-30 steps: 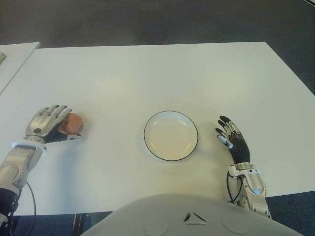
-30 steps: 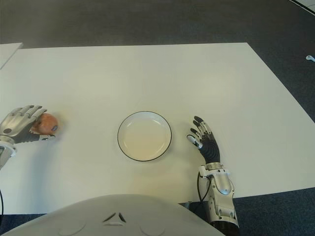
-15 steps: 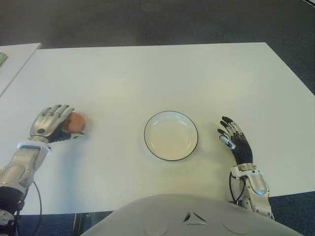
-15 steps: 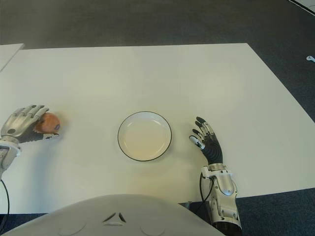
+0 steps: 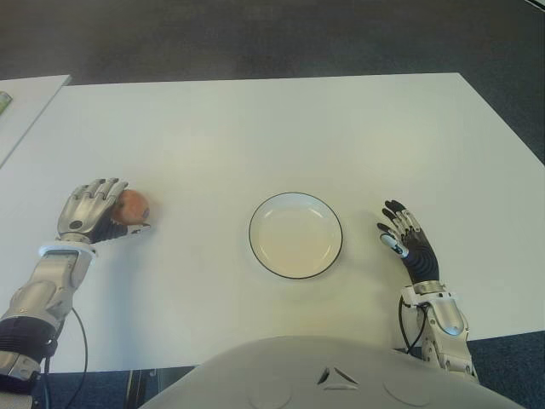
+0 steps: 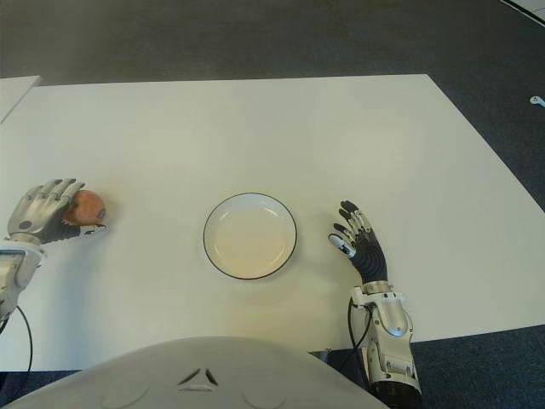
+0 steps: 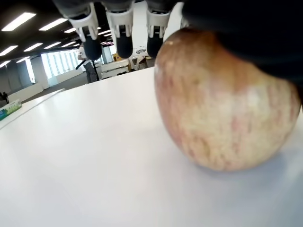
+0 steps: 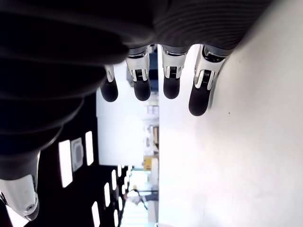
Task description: Put the apples into the plate.
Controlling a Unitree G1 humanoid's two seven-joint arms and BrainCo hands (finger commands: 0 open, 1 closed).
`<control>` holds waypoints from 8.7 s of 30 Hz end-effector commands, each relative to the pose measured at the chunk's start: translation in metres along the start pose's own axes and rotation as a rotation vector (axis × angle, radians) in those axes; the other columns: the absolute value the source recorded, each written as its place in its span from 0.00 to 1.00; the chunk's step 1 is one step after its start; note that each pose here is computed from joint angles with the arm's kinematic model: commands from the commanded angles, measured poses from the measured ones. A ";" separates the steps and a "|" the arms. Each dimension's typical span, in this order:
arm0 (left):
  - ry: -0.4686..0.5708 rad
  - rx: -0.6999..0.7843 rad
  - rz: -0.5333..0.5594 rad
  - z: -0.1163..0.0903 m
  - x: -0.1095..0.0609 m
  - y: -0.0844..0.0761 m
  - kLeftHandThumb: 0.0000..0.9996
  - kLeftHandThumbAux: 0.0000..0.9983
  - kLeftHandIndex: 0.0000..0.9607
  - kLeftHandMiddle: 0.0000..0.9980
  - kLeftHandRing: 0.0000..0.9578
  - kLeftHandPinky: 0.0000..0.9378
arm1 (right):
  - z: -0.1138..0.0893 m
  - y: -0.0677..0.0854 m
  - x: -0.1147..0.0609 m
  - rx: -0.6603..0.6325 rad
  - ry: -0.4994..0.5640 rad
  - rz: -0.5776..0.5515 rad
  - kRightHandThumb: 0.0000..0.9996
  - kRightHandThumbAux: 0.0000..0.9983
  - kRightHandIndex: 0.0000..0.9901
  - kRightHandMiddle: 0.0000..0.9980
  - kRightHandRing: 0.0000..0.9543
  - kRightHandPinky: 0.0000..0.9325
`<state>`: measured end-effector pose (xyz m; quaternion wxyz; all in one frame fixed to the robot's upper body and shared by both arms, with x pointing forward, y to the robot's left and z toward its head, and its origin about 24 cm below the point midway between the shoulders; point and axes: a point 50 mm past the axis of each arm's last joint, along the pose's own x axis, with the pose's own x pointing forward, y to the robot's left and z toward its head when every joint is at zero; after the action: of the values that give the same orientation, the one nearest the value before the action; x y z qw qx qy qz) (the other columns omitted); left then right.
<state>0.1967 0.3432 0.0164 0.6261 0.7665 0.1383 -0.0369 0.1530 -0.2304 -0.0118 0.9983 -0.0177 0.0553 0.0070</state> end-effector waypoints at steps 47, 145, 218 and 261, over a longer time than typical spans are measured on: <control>0.030 -0.044 -0.212 0.014 -0.005 -0.058 0.75 0.70 0.46 0.81 0.85 0.87 | -0.016 -0.003 -0.002 0.072 0.093 -0.017 0.19 0.60 0.09 0.04 0.01 0.03; -0.373 -0.173 0.308 0.133 -0.016 0.118 0.74 0.69 0.46 0.80 0.83 0.81 | -0.030 0.005 0.001 0.071 0.101 -0.006 0.19 0.60 0.11 0.04 0.00 0.00; -0.648 -0.256 0.161 0.261 -0.009 0.091 0.75 0.69 0.46 0.82 0.83 0.83 | -0.035 0.027 -0.002 0.088 0.110 -0.034 0.21 0.59 0.14 0.07 0.03 0.05; -0.673 -0.248 0.136 0.254 -0.037 0.075 0.58 0.58 0.42 0.68 0.69 0.67 | -0.039 0.033 0.003 0.083 0.120 -0.003 0.19 0.60 0.11 0.07 0.02 0.05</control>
<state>0.2123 0.0749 0.0391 0.7103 0.6512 -0.1141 -0.2418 0.1729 -0.2093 -0.0168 0.9998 -0.0117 0.0117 0.0069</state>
